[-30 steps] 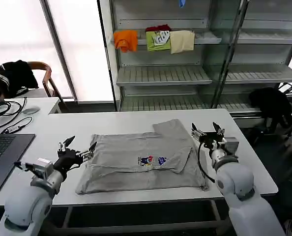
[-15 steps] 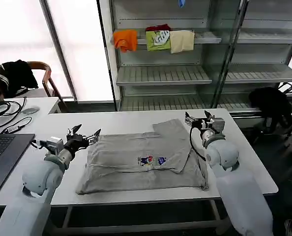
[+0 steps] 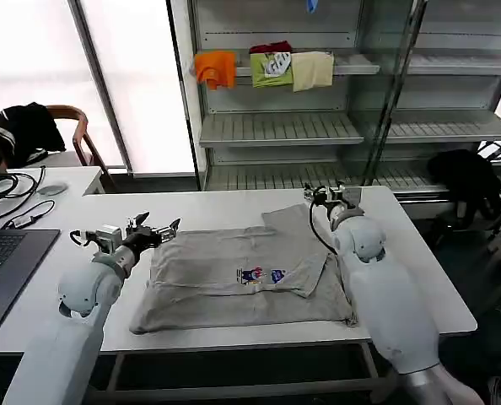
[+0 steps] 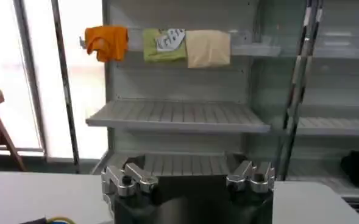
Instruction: Fold and organize the clothes.
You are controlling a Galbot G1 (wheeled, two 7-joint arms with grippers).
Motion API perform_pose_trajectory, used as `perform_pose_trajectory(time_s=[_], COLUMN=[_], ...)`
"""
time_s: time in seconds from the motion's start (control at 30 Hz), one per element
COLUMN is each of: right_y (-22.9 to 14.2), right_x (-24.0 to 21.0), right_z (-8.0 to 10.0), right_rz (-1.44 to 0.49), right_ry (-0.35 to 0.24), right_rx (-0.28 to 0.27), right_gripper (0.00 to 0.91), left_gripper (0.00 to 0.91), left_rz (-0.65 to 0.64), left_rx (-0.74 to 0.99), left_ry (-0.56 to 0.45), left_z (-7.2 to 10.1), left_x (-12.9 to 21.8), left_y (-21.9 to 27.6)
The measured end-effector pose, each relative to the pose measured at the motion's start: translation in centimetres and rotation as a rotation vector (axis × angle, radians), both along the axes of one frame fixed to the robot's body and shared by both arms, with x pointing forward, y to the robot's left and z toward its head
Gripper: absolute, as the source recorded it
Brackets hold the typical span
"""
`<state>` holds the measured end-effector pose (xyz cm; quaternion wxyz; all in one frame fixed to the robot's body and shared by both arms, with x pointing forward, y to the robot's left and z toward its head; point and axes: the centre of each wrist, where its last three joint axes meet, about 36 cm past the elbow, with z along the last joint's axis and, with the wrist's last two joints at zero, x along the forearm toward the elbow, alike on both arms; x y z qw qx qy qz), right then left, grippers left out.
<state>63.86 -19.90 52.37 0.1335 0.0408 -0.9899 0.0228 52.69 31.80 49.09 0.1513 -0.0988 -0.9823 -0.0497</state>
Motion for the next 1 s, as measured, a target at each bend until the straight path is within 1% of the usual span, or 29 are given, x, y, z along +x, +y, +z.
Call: perform_pose_trajectory(time_s=[0.3,0.47,0.77,1.0], right_y=[1.0,1.2,1.7,1.4], right_x=[3.1,4.2,5.6,5.9], right_z=[-2.0,-3.7,-6.2,-7.9], right_rz=[-0.004,-0.007,-0.017,-0.028], right_ry=[0.081,0.124,0.176,0.215], right_rx=[0.016,0.017,0.02,0.008], right_gripper=[0.907,0.907,0.907,0.907], left_gripper=[0.907,0.907,0.907,0.907], left_rz=[0.016,0.031,0.051,0.06], left_rx=[0.001,-0.004,-0.012,-0.019], left_ry=[0.047,0.075,0.117,0.143], left_z=[-1.5,-2.4,-4.0,-5.2], left_x=[2.2,3.2,4.4,4.9], left_y=[0.2,0.5,0.7,0.7])
